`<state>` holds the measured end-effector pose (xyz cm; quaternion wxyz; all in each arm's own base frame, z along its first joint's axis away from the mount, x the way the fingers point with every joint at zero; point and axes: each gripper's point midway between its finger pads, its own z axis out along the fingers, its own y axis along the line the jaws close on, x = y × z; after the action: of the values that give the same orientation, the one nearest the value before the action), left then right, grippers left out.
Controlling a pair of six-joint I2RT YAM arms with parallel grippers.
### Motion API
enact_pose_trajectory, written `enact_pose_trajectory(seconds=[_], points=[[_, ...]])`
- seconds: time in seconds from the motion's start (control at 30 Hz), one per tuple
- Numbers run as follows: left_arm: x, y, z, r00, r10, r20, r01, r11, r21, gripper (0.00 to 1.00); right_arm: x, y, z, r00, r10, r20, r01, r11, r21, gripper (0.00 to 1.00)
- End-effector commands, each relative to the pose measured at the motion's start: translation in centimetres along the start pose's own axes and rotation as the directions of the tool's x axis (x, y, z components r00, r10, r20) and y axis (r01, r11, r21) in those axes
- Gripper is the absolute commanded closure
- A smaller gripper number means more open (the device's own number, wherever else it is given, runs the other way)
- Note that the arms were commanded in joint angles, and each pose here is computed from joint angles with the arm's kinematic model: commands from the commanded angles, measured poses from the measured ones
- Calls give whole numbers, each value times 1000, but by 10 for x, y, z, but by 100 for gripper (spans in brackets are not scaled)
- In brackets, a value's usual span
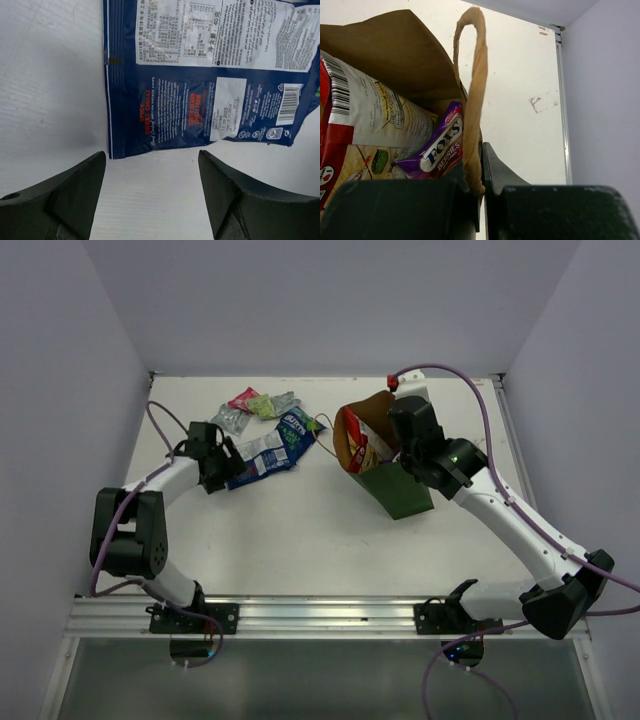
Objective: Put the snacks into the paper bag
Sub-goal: Pick up the snack from the center of the board.
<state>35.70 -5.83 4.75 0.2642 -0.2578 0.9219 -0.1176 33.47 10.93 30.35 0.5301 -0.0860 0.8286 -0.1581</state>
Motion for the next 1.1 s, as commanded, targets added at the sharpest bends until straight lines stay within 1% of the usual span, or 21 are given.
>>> enact_pose_trajectory(seconds=[0.0,0.03,0.2,0.37,0.5,0.63,0.77,0.87,1.0,1.07], points=[[-29,-8,10,998,31,60,-31,999,-7,22,-18,-12,-9,996,56,73,-57,998,17,100],[-38,-8,11,996,35,81,-33,999,-24,23,-18,-12,-10,996,57,74,-58,998,16,100],[-52,-8,21,994,48,99,-41,997,-66,24,-14,-12,-10,997,51,66,-52,998,18,100],[-55,1,28,994,67,85,-56,990,-128,24,-13,-13,-9,996,53,66,-54,998,25,100],[-52,10,36,994,83,64,-71,983,-171,25,-11,-12,-8,997,50,62,-52,998,24,100],[-52,11,41,994,95,56,-83,979,-184,25,-11,-11,-8,997,48,59,-50,999,21,100],[-48,13,44,987,151,47,-134,957,-257,25,-10,-9,-7,997,49,56,-50,999,18,100],[-39,9,49,983,181,21,-169,947,-273,26,-8,-8,-6,998,45,52,-46,999,17,100],[-25,17,59,982,188,-27,-187,937,-296,28,-8,-11,-7,997,48,53,-49,999,23,100],[-21,22,60,980,194,-44,-197,927,-318,31,-8,-11,-7,997,49,54,-50,998,23,100]])
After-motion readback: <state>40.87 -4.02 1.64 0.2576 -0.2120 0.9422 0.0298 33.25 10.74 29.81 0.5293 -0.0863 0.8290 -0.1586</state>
